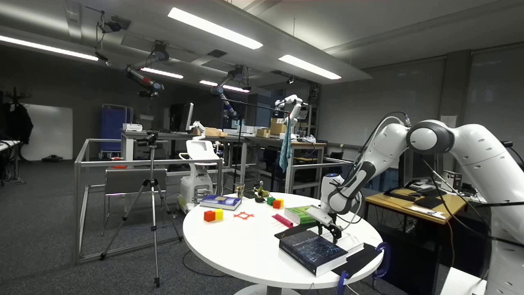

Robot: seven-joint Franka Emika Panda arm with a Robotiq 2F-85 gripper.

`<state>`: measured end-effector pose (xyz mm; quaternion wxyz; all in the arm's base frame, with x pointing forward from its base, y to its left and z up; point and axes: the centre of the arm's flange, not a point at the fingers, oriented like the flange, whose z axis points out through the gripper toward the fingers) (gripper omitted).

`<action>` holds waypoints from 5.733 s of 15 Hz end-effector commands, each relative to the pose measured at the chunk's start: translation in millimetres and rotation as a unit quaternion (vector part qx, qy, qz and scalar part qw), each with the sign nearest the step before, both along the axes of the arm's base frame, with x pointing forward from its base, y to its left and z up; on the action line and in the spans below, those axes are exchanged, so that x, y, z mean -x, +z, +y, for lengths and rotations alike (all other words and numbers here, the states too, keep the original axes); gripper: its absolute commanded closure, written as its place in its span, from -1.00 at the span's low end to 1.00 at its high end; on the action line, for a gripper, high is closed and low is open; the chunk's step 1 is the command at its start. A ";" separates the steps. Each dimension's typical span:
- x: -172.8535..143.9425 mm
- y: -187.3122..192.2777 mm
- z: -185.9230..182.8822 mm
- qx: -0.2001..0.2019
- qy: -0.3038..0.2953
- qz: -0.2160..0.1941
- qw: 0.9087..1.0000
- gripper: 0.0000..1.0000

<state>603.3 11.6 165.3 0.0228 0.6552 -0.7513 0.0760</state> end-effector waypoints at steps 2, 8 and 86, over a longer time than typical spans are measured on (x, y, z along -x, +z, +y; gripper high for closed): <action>2.7 0.0 15.1 0.001 0.010 0.006 1.000 -1.00; 5.4 -3.7 29.9 -0.003 0.023 0.010 1.000 -1.00; 1.0 -12.0 -72.7 -0.112 0.027 0.021 0.993 -1.00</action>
